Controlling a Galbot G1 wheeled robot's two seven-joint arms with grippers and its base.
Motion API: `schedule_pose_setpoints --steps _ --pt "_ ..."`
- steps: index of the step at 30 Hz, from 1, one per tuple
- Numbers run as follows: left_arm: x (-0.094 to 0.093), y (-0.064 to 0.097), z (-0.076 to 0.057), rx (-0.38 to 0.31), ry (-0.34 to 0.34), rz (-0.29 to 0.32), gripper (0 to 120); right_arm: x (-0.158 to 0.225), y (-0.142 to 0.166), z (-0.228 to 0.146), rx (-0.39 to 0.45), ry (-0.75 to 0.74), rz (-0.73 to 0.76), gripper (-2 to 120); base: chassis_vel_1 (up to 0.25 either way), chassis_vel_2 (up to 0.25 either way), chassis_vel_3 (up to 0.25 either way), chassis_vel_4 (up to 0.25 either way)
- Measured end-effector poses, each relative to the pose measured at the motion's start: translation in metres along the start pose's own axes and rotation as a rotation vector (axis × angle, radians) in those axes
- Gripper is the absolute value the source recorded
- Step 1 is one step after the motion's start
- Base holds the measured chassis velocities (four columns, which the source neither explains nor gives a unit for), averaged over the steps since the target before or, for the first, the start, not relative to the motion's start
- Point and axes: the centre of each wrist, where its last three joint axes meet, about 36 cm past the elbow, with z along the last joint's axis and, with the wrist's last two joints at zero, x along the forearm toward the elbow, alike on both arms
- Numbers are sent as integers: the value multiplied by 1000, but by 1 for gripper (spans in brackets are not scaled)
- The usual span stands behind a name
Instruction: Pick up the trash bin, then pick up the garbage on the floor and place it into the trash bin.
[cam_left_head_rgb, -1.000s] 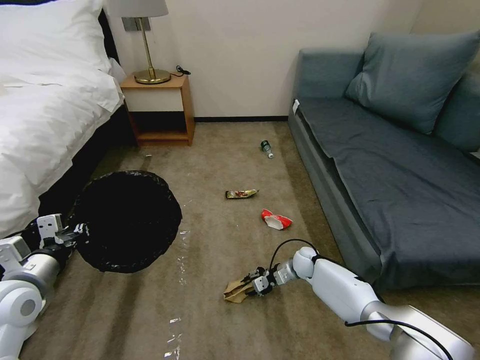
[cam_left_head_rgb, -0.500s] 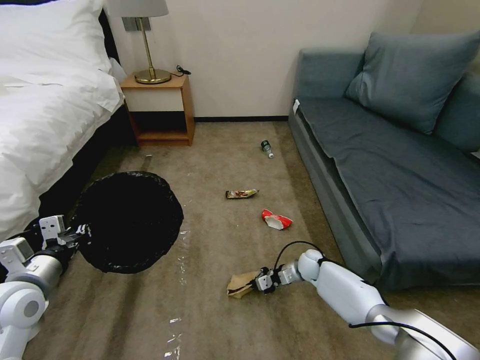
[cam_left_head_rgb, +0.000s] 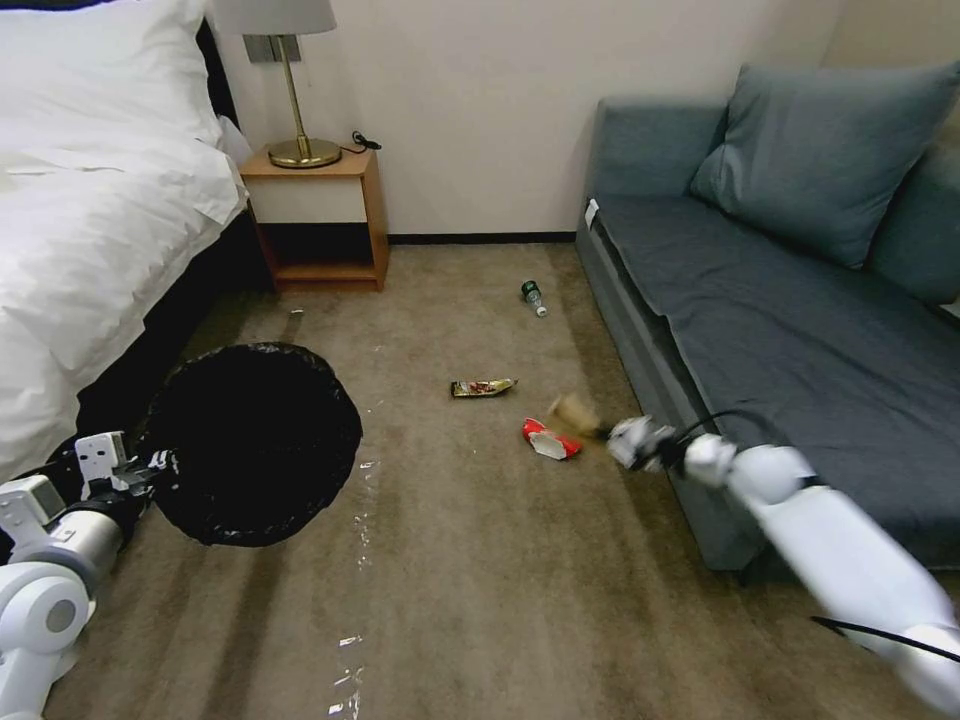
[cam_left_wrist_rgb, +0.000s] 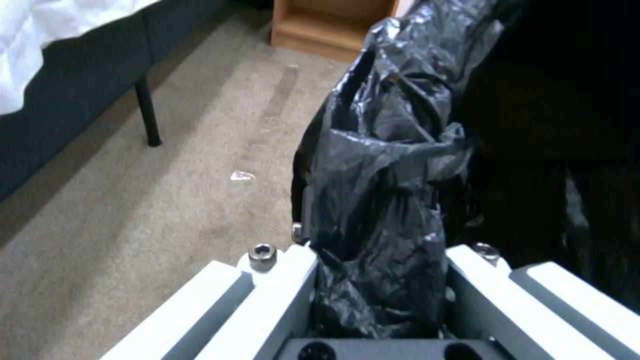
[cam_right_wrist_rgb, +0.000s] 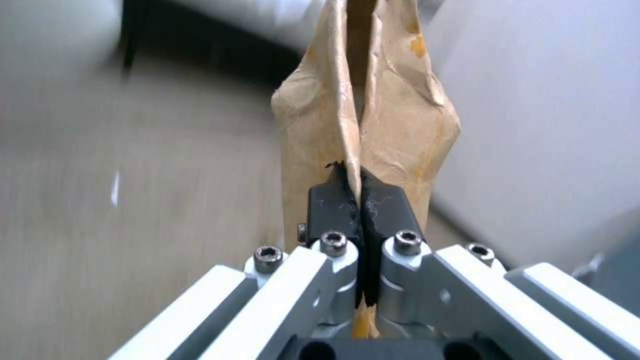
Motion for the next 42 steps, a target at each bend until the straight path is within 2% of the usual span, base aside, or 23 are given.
schedule_pose_setpoints --steps 2,3,5,6,8,9,11,12,14,18,20,32,37,42 --pt "-4 -3 5 -3 15 -7 0 -9 10 -53 -57 -149 -4 0 0 0 0 0" --pt "-4 -3 5 -3 15 -7 0 -9 10 -53 -57 -149 -4 0 0 0 0 0" --pt "-8 -9 8 -5 29 -23 0 -29 26 -100 -77 -260 -51 0 0 0 0 0" --pt "-8 -9 8 -5 29 -23 0 -29 26 -100 -77 -260 -51 0 0 0 0 0" --pt "-14 -18 12 -12 39 -83 0 -56 54 -142 -100 -346 -136 0 0 0 0 0" --pt "-14 -18 12 -12 39 -83 0 -56 54 -142 -100 -346 -136 0 0 0 0 0" --pt "-19 -27 14 -7 49 -138 0 -85 89 -170 -135 -392 -231 0 0 0 0 0" --pt "-19 -27 14 -7 49 -138 0 -85 89 -170 -135 -392 -231 0 0 0 0 0" --pt "-20 -34 13 6 64 -163 0 -117 127 -175 -162 -390 -348 0 0 0 0 0" --pt "-19 -39 12 10 71 -156 0 -139 146 -172 -152 -376 -418 0 0 0 0 0" --pt "-19 -40 13 6 77 -151 0 -166 159 -177 -140 -383 -471 0 0 0 0 0" --pt "-19 -44 18 12 85 -127 0 -230 166 -192 -89 -388 -554 0 0 0 0 0" --pt "-20 -45 17 16 82 -118 0 -277 190 -203 -90 -408 -599 0 0 0 0 0" --pt "-22 -45 18 22 83 -120 0 -295 212 -211 -95 -428 -636 0 0 0 0 0"
